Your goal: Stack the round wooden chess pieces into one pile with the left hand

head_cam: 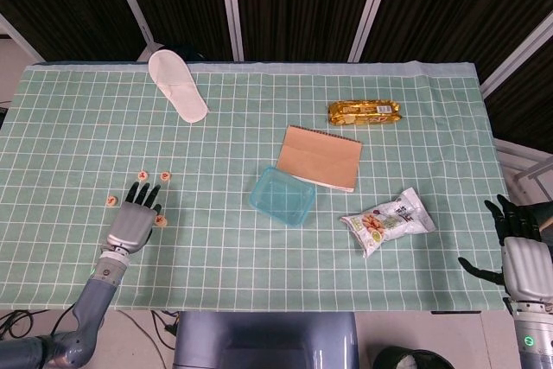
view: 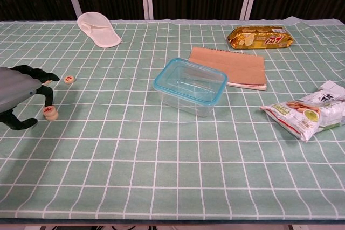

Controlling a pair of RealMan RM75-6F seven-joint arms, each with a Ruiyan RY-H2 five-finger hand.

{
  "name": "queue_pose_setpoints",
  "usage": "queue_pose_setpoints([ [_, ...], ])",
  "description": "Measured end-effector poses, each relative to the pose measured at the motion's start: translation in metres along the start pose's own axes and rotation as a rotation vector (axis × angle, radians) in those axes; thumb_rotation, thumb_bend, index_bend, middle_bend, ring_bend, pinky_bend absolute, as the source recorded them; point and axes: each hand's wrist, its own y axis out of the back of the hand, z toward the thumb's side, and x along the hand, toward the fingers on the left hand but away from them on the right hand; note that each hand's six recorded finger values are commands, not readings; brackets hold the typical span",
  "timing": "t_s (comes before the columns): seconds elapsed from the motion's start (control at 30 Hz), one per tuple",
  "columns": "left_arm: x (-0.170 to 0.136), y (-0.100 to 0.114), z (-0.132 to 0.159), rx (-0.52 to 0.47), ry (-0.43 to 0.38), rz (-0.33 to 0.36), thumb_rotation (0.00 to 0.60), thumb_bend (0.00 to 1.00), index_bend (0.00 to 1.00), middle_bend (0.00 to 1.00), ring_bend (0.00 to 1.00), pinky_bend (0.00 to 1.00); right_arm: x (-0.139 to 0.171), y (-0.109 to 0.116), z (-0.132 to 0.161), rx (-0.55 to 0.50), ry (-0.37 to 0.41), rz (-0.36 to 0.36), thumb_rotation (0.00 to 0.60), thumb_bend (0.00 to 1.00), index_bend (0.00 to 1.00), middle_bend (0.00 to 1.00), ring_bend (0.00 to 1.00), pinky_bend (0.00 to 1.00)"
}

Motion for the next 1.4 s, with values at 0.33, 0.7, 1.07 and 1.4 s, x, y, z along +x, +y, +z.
queue_pose_setpoints([
  [0.33,0.0,0.004,0.002,0.001,-0.008,0.014,0.6,0.35,0.43,0.06,0.0,0.04,0.0,0.0,0.0,0.0,-0.002,0.0,0.6,0.2,0.11,0.0,0.06,0.0],
  [0.7,0.0,0.004,0.004,0.005,-0.011,0.012,0.6,0.35,0.43,0.06,0.0,0.04,0.0,0.0,0.0,0.0,-0.003,0.002,0.6,0.2,0.11,0.0,0.06,0.0],
  [1.07,-0.001,0.005,0.002,0.006,-0.005,0.015,0.6,0.35,0.43,0.06,0.0,0.04,0.0,-0.001,0.0,0.001,-0.005,0.004,0.6,0.2,0.11,0.0,0.06,0.0],
  [1.4,-0.004,0.014,-0.023,-0.011,0.044,0.038,0.6,0.35,0.36,0.06,0.0,0.04,0.0,-0.001,0.0,0.0,-0.006,0.005,0.6,0.2,0.11,0.0,0.06,0.0],
])
